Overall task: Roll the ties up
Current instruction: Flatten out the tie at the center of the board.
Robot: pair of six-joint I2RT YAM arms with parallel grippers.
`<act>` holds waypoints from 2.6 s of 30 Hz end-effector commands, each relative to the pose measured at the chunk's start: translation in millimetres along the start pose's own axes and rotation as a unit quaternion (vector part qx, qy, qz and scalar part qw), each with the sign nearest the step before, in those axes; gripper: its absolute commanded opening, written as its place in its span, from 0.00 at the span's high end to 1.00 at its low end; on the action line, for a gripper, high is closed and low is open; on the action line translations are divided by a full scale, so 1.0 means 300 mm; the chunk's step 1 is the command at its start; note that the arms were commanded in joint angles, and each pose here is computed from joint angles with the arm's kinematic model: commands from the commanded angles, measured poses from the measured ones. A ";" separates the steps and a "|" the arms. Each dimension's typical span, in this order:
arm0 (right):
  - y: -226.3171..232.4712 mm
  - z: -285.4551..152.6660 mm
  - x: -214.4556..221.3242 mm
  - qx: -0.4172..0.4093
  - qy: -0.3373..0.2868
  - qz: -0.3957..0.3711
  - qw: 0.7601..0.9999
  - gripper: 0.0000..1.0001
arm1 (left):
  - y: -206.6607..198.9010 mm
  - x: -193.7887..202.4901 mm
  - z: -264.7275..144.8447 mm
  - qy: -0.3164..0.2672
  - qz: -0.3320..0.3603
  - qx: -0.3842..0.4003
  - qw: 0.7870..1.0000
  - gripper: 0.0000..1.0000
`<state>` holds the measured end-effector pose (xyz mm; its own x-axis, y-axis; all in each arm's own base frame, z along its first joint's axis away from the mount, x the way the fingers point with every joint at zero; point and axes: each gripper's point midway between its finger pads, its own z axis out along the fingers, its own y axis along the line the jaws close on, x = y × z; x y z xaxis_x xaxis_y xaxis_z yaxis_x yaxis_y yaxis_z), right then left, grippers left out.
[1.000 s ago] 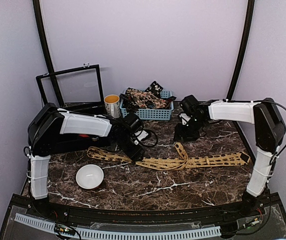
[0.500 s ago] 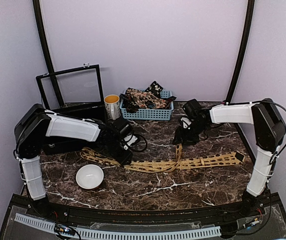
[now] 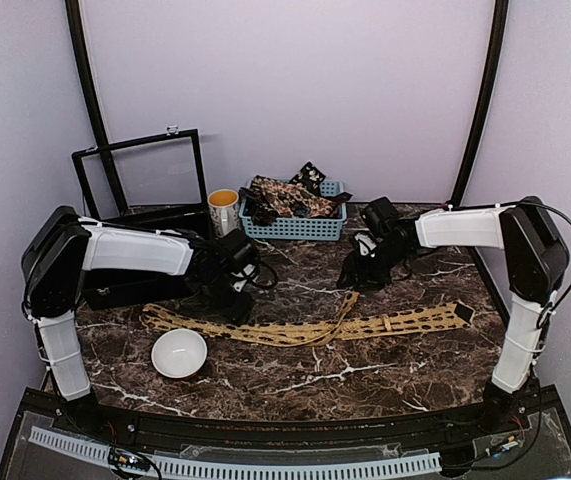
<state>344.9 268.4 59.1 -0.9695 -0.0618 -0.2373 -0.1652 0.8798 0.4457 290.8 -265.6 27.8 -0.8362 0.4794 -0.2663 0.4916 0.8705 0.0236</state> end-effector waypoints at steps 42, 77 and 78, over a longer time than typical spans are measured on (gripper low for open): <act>0.045 -0.044 -0.064 0.116 -0.051 -0.079 0.989 1.00 | 0.047 -0.436 -0.501 -0.413 -0.037 0.019 0.910 0.01; -0.103 0.128 0.083 0.222 0.043 -0.119 0.967 0.69 | -0.181 -0.398 -0.354 -0.327 0.094 0.046 0.939 0.01; -0.110 0.134 0.104 0.227 0.049 -0.122 0.965 0.78 | -0.180 -0.396 -0.352 -0.324 0.099 0.044 0.940 0.01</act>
<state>345.3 267.5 21.4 -0.9324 -0.2555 -0.2555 -0.2817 0.9568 0.0713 341.9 -367.1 146.8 -0.4375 0.4201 -0.7950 0.6614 0.7494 0.0321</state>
